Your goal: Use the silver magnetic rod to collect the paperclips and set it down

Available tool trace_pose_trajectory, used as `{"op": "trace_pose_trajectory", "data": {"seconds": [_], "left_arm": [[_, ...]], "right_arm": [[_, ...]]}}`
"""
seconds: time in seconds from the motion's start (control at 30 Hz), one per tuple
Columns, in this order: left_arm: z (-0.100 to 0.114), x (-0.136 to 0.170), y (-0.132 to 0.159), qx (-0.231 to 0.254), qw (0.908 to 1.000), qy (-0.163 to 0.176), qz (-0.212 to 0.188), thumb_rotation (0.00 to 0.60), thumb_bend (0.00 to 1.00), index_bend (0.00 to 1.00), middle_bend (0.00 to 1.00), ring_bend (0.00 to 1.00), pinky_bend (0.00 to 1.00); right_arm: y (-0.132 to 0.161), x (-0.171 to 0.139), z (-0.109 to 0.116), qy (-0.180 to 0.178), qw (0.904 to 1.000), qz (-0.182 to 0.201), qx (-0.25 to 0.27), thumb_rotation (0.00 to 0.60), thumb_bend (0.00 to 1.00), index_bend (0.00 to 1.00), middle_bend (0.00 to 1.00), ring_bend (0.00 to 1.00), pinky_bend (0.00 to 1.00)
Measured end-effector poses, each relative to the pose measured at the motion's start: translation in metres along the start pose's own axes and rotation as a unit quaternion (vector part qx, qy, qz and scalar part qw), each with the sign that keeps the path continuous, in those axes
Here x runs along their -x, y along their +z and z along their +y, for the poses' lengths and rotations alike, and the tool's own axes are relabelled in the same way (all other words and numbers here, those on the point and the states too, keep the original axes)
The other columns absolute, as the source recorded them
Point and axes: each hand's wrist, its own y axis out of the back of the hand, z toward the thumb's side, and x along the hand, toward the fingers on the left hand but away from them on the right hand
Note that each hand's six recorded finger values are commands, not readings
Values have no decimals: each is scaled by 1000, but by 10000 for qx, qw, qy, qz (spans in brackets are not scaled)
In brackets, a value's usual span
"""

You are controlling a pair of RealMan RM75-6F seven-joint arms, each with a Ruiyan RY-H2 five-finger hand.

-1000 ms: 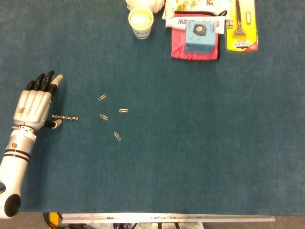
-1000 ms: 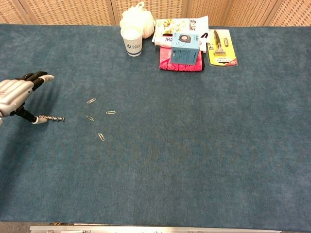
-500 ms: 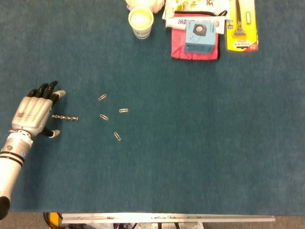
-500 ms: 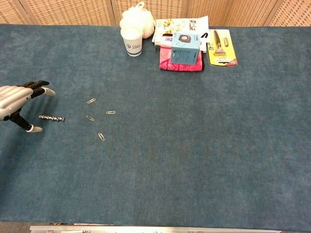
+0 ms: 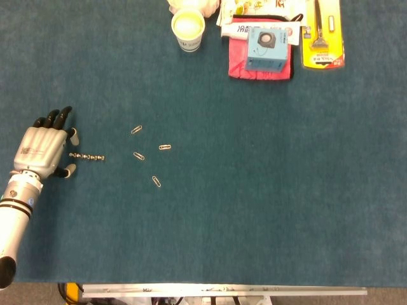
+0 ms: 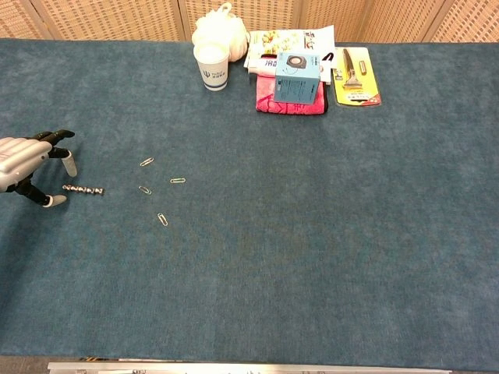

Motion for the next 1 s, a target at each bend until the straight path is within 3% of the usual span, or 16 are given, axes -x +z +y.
{"op": "trace_pose_trajectory", "data": {"seconds": [0.1, 1.0], "left_arm": [[-1, 0, -2, -7, 10000, -35, 38, 600, 322, 421, 0, 0, 138], [-8, -4, -5, 152, 9997, -91, 156, 600, 323, 442, 0, 0, 138]], "right_arm": [[0, 0, 0, 5, 10000, -1, -4, 600, 0, 325, 263, 212, 357], [0, 0, -1, 21, 10000, 5, -6, 600, 0, 324, 263, 212, 357]]}}
